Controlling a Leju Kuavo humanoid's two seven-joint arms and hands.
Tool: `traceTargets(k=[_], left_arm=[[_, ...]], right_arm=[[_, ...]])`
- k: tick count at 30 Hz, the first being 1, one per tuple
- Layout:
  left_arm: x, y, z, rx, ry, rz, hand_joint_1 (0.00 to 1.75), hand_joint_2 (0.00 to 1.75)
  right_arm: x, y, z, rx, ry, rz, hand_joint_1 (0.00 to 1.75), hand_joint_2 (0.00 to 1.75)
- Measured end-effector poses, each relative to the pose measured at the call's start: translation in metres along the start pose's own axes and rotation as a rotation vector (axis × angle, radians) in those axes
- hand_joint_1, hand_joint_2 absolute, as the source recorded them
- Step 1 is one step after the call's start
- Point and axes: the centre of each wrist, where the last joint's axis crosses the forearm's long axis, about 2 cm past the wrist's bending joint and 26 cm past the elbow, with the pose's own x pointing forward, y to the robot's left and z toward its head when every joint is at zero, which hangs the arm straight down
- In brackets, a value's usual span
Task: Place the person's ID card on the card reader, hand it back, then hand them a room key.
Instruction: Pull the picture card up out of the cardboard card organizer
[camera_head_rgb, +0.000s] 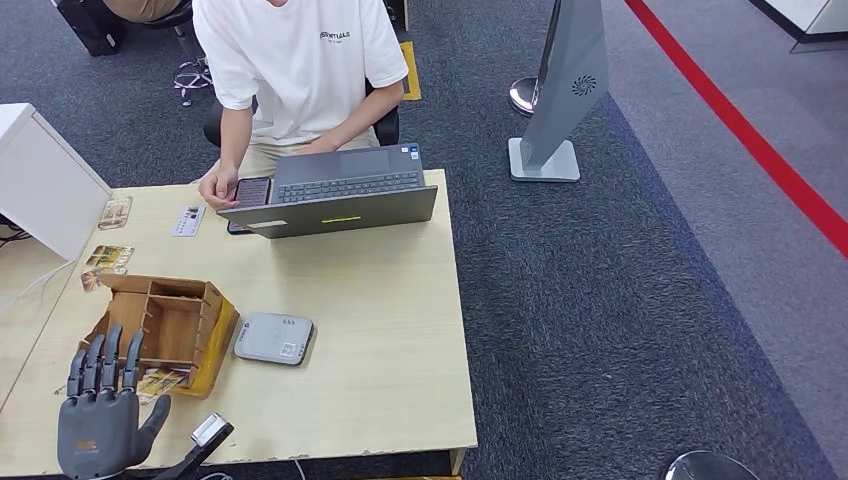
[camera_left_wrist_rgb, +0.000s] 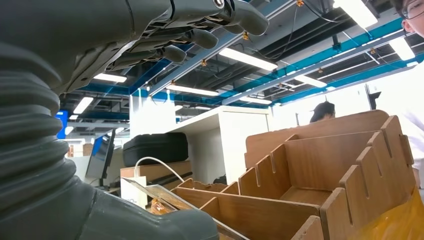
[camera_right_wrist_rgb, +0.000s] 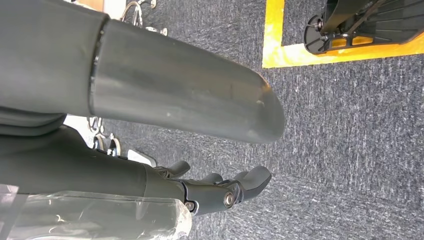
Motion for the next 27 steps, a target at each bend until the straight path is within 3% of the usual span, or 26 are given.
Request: traceTargets(k=[25, 27], left_arm=[[-0.023, -0.012, 0.003, -0.049, 0.085, -0.018, 0.0, 1.75], [-0.025, -0.013, 0.004, -0.054, 0.091, -0.019, 0.87, 1.75]], right_arm=[[0.001, 0.0, 0.0, 0.002, -0.004, 0.019, 0.0, 0.0], [0.001, 0.0, 0.0, 0.002, -0.005, 0.02, 0.0, 0.0]])
